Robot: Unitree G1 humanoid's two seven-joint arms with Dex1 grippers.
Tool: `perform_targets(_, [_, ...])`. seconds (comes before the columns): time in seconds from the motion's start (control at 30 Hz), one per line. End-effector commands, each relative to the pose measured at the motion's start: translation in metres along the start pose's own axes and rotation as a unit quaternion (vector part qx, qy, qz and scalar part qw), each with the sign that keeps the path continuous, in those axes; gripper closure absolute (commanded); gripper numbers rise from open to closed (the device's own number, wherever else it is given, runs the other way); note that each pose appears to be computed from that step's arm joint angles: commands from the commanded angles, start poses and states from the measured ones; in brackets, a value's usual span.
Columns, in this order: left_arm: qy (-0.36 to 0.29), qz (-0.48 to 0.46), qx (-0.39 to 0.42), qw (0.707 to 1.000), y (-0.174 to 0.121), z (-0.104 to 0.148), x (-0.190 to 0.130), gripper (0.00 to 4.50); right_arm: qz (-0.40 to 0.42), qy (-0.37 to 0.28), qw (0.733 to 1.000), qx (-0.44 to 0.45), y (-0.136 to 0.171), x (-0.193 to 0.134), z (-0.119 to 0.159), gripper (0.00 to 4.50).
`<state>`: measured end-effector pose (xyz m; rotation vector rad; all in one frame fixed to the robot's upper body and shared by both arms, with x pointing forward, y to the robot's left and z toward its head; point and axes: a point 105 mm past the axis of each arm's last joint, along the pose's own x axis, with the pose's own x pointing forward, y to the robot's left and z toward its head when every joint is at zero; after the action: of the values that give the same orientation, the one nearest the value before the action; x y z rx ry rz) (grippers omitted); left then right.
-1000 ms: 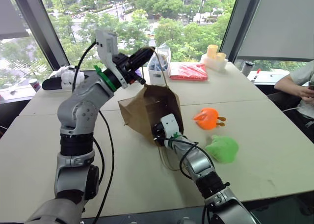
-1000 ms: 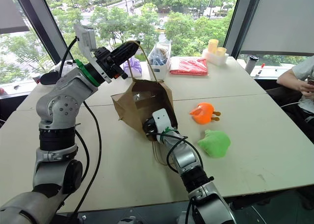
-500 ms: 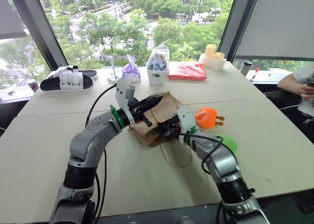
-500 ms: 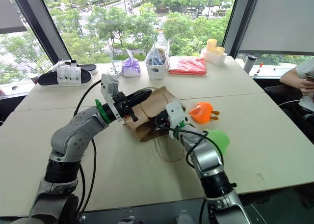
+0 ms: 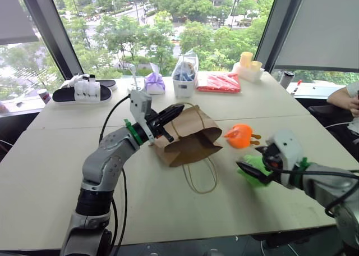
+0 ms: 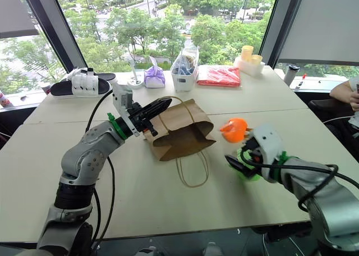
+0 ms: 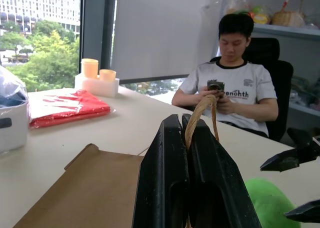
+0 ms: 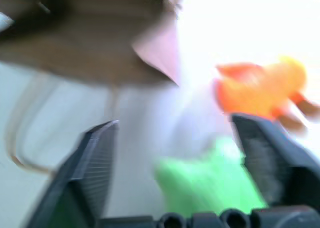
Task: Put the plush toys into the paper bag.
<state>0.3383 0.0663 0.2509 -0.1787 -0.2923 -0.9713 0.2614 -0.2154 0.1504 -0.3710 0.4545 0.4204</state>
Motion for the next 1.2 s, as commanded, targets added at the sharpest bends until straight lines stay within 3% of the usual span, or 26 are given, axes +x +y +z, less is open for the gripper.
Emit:
perform_targets(0.03, [-0.022, -0.018, 0.014, 1.000, -0.009, 0.013, 0.002, 4.50, -0.016, 0.012, 1.000, -0.021, -0.005, 0.003, -0.014, 0.08])
perform_targets(0.2, [-0.023, -0.018, 0.020, 0.999, -0.008, 0.014, 0.004, 4.50, -0.050, 0.032, 0.998, -0.035, -0.020, 0.015, -0.034, 0.08])
perform_targets(0.3, [-0.026, -0.014, 0.023, 0.999, -0.007, 0.016, 0.005, 4.50, -0.080, 0.018, 0.995, -0.064, -0.031, 0.024, -0.033, 0.08])
perform_targets(0.33, [-0.026, -0.013, 0.024, 0.999, -0.007, 0.016, 0.005, 4.50, -0.083, 0.013, 0.994, -0.072, -0.033, 0.028, -0.031, 0.30])
perform_targets(0.4, [-0.027, -0.011, 0.025, 0.999, -0.007, 0.016, 0.005, 4.50, -0.088, 0.001, 0.994, -0.067, -0.036, 0.034, -0.028, 0.84])
perform_targets(0.63, [-0.032, -0.001, 0.024, 0.999, -0.003, 0.021, 0.004, 4.50, -0.074, -0.036, 0.994, -0.069, -0.035, 0.032, -0.010, 4.30])
perform_targets(0.67, [-0.031, 0.000, 0.022, 0.999, -0.002, 0.021, 0.004, 4.50, -0.068, -0.045, 0.995, -0.064, -0.034, 0.030, -0.005, 4.46])
perform_targets(0.8, [-0.034, 0.003, 0.006, 0.999, 0.000, 0.023, 0.004, 4.50, 0.038, -0.139, 0.989, -0.046, -0.002, 0.011, 0.042, 4.46])
perform_targets(0.9, [-0.037, 0.003, -0.004, 0.999, 0.000, 0.026, 0.005, 4.50, 0.105, -0.172, 0.979, -0.034, 0.026, 0.010, 0.060, 4.46])
perform_targets(1.03, [-0.046, 0.008, -0.018, 0.999, 0.000, 0.029, 0.010, 4.50, 0.173, -0.186, 0.966, -0.041, 0.067, 0.035, 0.071, 4.46])
perform_targets(1.2, [-0.043, -0.002, -0.027, 0.999, -0.006, 0.030, 0.010, 4.50, 0.174, -0.216, 0.960, -0.026, 0.082, 0.073, 0.089, 4.46])
